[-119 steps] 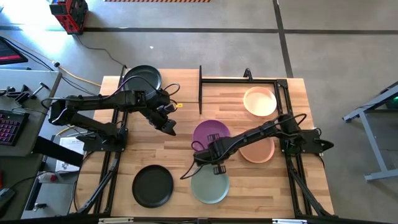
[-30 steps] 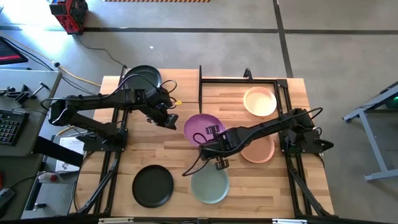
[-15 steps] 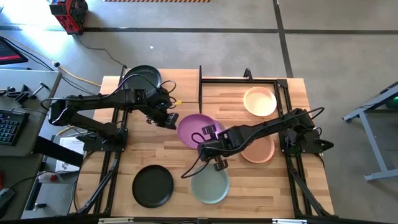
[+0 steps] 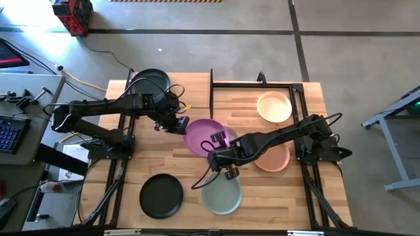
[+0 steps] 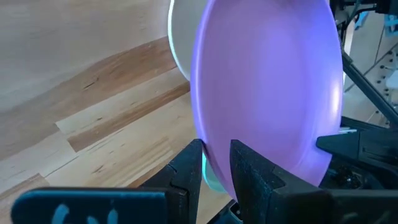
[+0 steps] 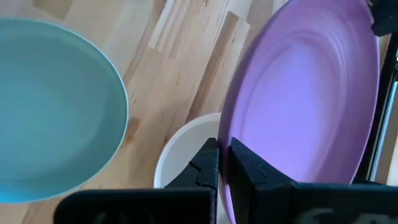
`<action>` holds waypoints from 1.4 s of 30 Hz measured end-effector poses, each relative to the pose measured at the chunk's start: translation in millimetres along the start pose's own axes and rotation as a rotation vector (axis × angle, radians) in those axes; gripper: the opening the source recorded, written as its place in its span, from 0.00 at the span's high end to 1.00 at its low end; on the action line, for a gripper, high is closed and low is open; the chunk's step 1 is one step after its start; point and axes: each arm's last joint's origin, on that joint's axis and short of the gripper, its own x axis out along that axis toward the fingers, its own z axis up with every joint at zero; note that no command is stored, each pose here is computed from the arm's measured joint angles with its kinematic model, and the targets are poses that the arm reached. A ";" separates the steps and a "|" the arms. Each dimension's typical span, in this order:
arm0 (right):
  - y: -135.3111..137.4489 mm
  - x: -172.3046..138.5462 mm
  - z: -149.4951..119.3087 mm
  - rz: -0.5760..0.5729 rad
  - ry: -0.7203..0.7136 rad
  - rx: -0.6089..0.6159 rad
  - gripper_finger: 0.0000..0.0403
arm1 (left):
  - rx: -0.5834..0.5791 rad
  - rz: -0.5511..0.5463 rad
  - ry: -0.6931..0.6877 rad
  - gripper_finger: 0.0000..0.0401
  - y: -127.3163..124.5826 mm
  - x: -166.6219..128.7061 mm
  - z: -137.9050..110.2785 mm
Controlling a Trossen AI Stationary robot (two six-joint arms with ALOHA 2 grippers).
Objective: Place and stack plates onto a shelf
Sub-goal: Stack the violet plate on top of the black plate on the shelf
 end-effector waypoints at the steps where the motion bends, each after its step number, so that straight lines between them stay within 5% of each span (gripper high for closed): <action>1: -0.3 0.1 -0.1 -0.001 0.001 -0.002 1.00 | 0.000 0.000 0.000 0.82 0.0 0.0 0.0; 17: -3.7 -2.7 1.4 -0.054 -0.017 0.002 1.00 | 0.031 0.002 0.000 0.83 0.2 0.0 -0.1; 26: -3.6 -3.0 2.2 -0.047 -0.026 0.003 1.00 | 0.093 0.012 -0.027 0.98 0.2 0.2 1.0; 33: -3.5 -3.0 1.9 -0.048 -0.023 -0.001 1.00 | 0.103 0.017 -0.035 0.99 0.3 0.2 1.2; 42: -6.5 -3.4 -2.9 -0.163 0.049 -0.044 0.85 | 0.114 0.040 -0.057 0.99 4.6 -1.9 6.6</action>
